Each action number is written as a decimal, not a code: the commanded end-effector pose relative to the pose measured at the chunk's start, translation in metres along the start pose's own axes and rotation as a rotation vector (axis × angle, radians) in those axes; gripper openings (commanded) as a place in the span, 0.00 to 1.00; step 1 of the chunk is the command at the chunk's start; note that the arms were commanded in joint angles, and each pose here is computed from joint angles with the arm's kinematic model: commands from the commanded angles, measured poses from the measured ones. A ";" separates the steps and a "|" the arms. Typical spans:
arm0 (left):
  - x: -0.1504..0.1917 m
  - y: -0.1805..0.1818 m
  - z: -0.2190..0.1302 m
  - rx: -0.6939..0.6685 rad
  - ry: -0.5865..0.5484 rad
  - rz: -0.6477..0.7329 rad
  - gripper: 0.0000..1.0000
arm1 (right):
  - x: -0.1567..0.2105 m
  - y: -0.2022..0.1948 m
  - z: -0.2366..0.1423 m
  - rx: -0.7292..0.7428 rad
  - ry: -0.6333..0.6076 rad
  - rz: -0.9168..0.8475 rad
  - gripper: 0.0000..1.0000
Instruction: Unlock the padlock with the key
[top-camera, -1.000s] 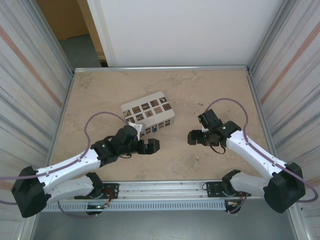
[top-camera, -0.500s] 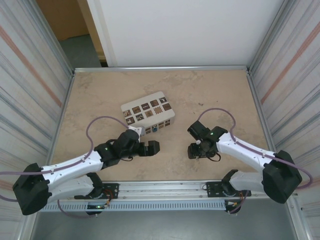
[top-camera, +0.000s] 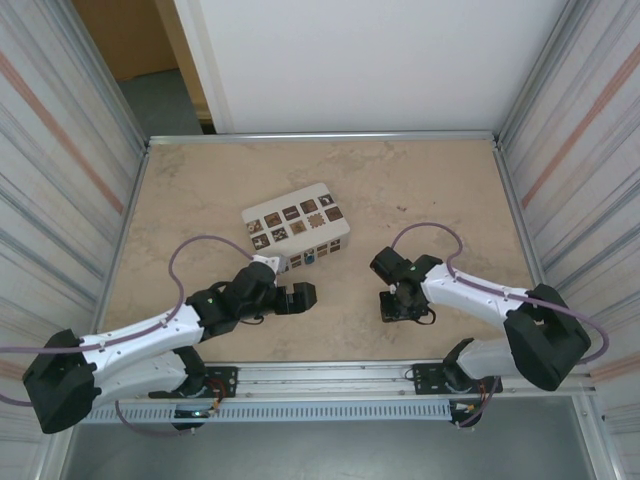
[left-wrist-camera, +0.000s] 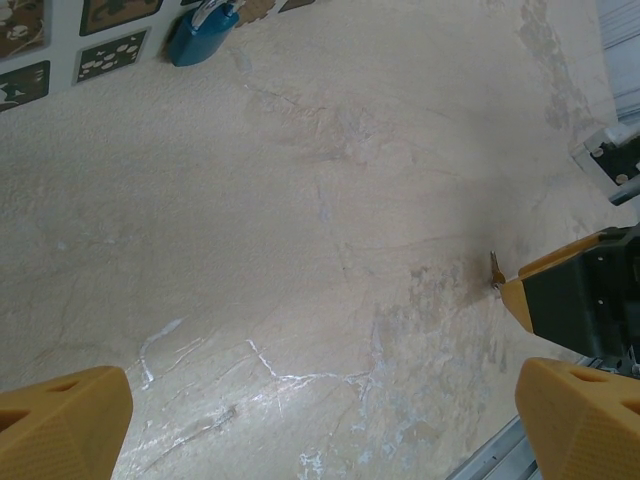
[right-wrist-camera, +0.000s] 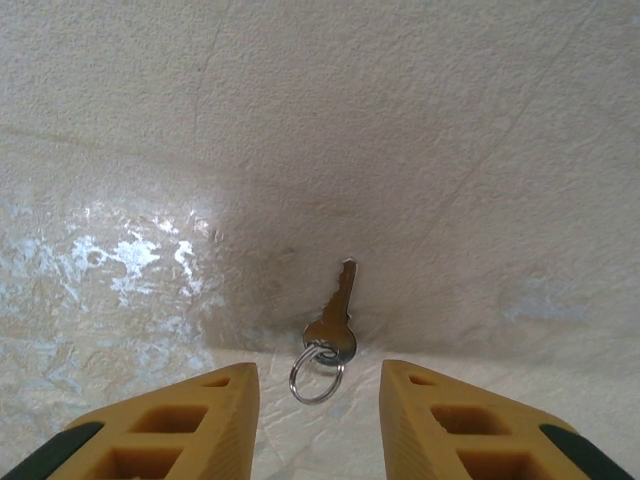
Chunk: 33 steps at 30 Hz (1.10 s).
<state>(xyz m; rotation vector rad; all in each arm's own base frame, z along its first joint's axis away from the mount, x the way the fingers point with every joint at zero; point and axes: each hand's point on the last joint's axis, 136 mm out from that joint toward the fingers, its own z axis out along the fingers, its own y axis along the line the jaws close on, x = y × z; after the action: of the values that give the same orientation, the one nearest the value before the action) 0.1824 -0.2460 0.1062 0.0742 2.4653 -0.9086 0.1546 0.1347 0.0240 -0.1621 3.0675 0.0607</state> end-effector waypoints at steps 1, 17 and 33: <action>-0.002 0.002 -0.002 -0.011 -0.022 -0.008 0.99 | -0.001 -0.003 0.003 0.029 -0.004 0.015 0.34; -0.003 0.003 -0.003 -0.020 -0.023 -0.009 0.99 | 0.001 -0.010 0.012 0.081 0.026 0.012 0.22; -0.007 0.003 -0.006 -0.030 -0.036 -0.003 0.99 | 0.004 -0.013 0.006 0.063 -0.006 0.024 0.04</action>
<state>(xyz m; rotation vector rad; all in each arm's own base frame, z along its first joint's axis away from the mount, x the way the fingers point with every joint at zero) 0.1846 -0.2427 0.1048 0.0617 2.4631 -0.8820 0.1569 0.1306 0.0175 -0.1549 3.0643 0.0134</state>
